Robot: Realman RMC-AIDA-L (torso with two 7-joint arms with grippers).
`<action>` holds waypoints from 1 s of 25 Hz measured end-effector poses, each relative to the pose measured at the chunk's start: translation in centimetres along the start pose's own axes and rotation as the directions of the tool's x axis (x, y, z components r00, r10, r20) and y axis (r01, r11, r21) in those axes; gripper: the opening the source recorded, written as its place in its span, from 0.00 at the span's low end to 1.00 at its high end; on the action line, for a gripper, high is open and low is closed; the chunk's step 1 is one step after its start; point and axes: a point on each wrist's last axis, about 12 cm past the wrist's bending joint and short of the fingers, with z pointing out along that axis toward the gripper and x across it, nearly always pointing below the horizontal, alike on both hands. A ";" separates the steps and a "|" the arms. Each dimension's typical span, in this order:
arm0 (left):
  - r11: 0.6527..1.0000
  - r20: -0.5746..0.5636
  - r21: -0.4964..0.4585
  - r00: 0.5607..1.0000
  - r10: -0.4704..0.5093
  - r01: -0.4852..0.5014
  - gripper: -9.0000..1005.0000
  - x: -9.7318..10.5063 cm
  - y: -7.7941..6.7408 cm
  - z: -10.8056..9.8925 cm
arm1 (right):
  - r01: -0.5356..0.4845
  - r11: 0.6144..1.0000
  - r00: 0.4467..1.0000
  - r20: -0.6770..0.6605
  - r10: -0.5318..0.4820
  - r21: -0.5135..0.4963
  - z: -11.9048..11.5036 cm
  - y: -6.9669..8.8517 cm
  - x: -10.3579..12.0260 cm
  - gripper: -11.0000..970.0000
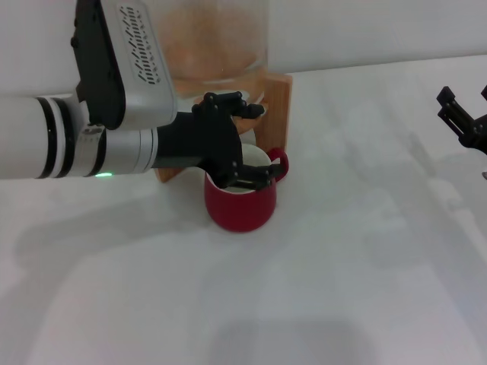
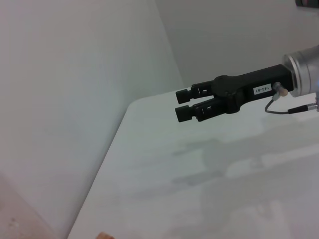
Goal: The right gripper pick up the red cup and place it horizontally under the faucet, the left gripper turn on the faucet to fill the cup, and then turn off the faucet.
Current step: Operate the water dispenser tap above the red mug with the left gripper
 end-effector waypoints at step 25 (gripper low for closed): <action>1.000 0.001 -0.011 1.000 0.002 -0.002 0.87 -0.1 0.4 0.0 | 0.000 1.000 1.000 0.006 0.000 -0.005 -0.2 0.0 0.0 0.87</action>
